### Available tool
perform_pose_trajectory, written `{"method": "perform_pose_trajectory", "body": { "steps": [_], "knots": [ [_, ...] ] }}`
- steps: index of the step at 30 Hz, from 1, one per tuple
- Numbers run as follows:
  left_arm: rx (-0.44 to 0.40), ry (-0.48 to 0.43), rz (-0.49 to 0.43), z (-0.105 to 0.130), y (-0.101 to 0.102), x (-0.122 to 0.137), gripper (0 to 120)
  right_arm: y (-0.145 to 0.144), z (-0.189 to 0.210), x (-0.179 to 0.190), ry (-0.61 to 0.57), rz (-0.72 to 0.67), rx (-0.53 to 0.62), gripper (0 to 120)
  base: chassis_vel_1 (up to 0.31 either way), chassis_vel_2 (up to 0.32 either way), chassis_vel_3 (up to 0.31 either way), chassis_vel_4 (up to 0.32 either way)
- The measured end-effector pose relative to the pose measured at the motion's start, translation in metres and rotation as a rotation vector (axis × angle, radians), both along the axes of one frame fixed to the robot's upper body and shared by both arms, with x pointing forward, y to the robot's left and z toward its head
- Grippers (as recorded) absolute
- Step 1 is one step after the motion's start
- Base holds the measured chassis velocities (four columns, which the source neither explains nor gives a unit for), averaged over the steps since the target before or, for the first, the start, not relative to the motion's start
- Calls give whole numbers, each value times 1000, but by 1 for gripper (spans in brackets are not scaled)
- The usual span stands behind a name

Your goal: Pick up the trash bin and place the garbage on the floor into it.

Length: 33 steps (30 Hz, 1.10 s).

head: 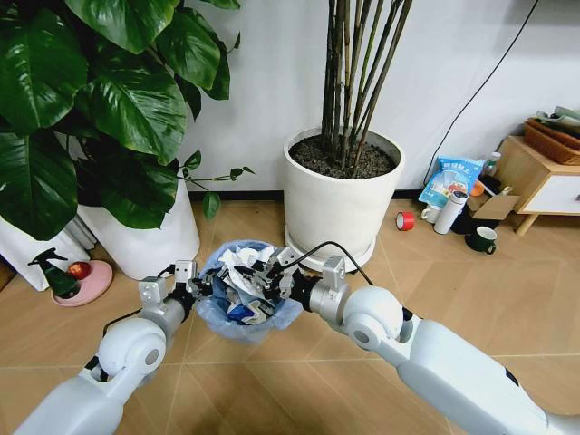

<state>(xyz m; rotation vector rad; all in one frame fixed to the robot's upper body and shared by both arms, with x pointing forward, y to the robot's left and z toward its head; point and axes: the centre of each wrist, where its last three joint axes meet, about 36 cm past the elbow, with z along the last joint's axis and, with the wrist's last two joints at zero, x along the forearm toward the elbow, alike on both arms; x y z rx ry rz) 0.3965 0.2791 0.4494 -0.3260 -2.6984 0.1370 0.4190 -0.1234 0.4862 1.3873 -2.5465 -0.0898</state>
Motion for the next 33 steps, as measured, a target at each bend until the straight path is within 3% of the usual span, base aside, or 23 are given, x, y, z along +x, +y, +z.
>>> {"method": "perform_pose_trajectory", "body": {
  "steps": [18, 33],
  "knots": [
    [-3, -9, -1, 1, 1, 1, 0, 1, -8, 5, 1, -38, -30, 97, 0, 0, 0, 0],
    [-14, -11, 12, -4, -1, 5, 0, -15, 1, -5, -25, -104, -1, 100, 0, 0, 0, 0]
  ]
}}
